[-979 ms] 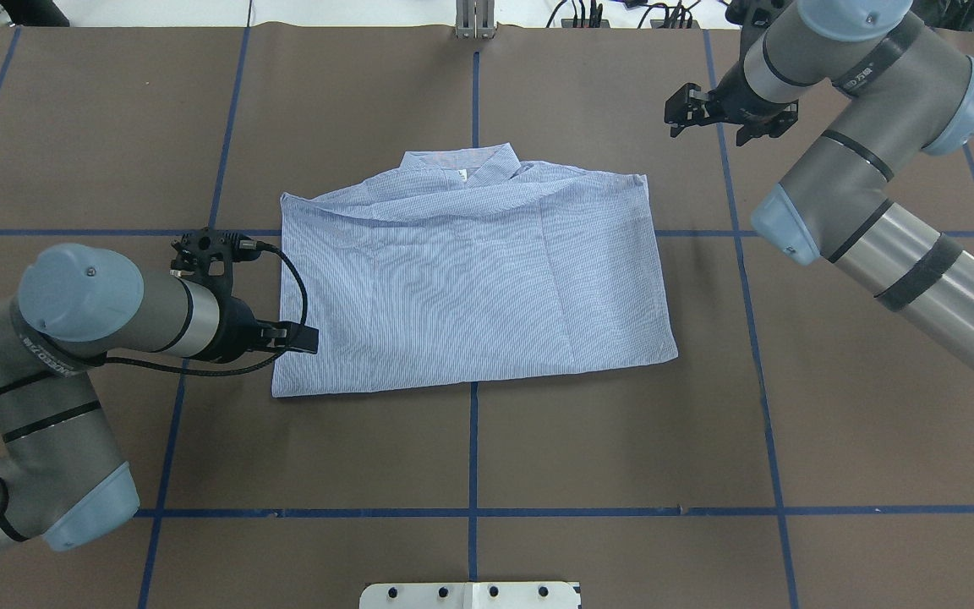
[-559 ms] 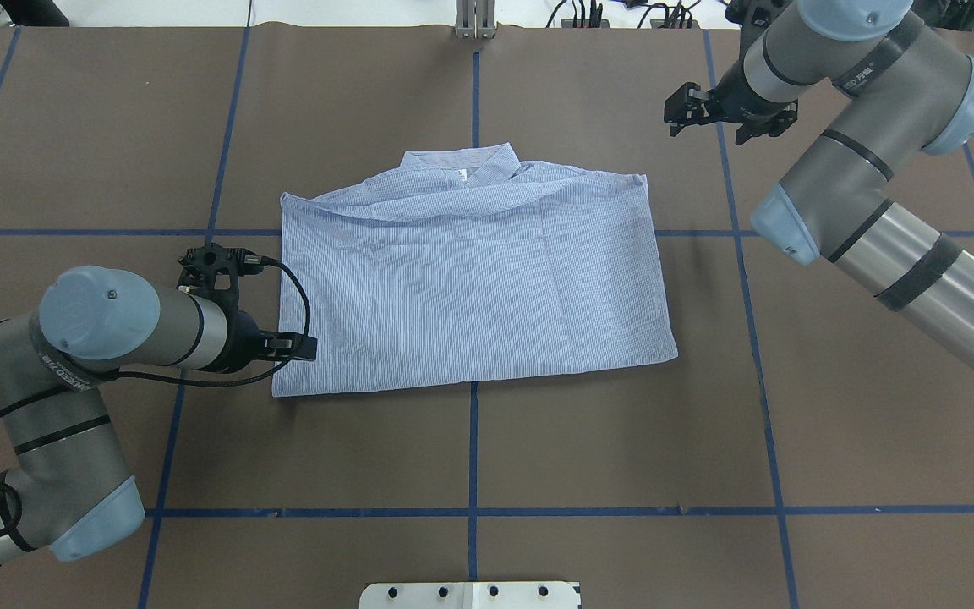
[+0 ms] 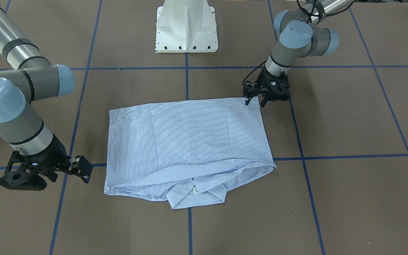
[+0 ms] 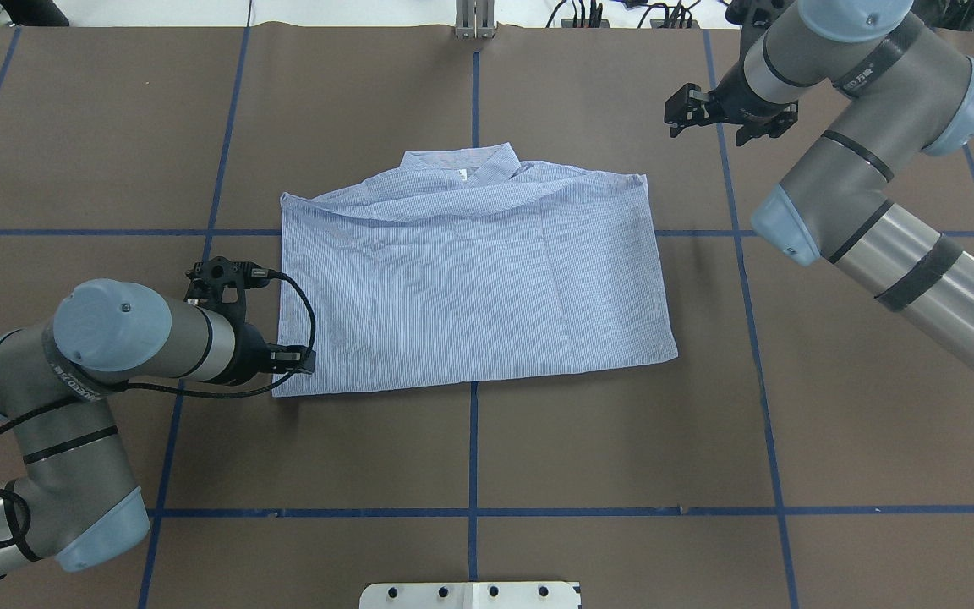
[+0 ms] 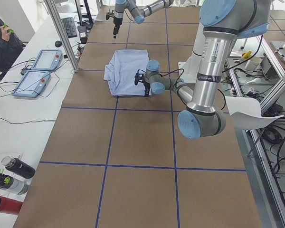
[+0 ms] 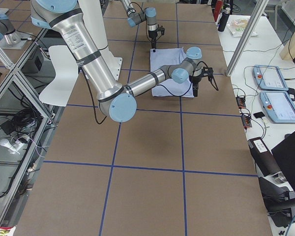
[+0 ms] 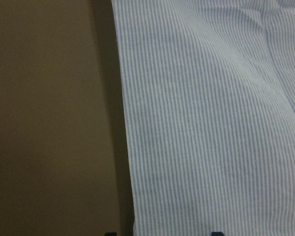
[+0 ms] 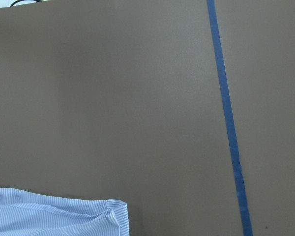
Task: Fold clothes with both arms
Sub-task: 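Lower the left gripper to the folded shirt's side edge and grasp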
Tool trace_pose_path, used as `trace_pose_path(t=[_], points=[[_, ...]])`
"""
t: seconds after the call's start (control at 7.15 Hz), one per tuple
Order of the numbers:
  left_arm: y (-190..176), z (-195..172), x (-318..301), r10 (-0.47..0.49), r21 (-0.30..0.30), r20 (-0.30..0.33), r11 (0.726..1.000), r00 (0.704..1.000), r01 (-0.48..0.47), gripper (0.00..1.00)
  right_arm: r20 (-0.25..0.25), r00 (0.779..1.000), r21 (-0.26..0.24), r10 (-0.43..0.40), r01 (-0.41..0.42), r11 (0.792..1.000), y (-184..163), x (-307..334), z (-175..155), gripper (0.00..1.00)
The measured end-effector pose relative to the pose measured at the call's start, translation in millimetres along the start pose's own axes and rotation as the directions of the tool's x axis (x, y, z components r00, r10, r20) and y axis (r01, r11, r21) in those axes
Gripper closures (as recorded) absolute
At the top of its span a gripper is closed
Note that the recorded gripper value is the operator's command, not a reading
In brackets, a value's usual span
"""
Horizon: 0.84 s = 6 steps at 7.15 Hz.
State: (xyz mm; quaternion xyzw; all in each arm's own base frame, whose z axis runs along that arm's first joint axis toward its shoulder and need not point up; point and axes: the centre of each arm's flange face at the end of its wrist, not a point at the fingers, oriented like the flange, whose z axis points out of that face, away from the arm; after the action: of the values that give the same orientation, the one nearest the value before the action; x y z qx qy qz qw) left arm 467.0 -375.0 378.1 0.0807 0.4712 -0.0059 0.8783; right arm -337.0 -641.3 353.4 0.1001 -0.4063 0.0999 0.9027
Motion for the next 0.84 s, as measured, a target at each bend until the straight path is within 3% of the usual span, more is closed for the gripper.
trace_pose_path(t=[0.14,0.28,0.42,0.84], points=[[6.3,2.9,3.3,-0.004,-0.011,-0.002,1.000,1.000,0.004,0.45,0.000,1.000,0.001,0.000,0.000,1.000,0.0,0.0,-0.2,0.00],[10.4,4.8,5.1,-0.004,-0.018,-0.003,1.000,1.000,0.004,0.58,0.000,1.000,0.001,0.000,0.000,1.000,0.1,-0.1,-0.1,0.00],[12.3,5.5,5.7,-0.004,-0.021,-0.003,1.000,1.000,0.004,0.96,0.000,1.000,0.001,0.000,0.000,1.000,0.1,-0.2,-0.3,0.00],[12.6,0.4,6.0,-0.004,-0.021,-0.009,1.000,1.000,0.004,1.00,0.000,1.000,0.001,0.000,0.000,1.000,0.2,-0.4,-0.2,0.00]])
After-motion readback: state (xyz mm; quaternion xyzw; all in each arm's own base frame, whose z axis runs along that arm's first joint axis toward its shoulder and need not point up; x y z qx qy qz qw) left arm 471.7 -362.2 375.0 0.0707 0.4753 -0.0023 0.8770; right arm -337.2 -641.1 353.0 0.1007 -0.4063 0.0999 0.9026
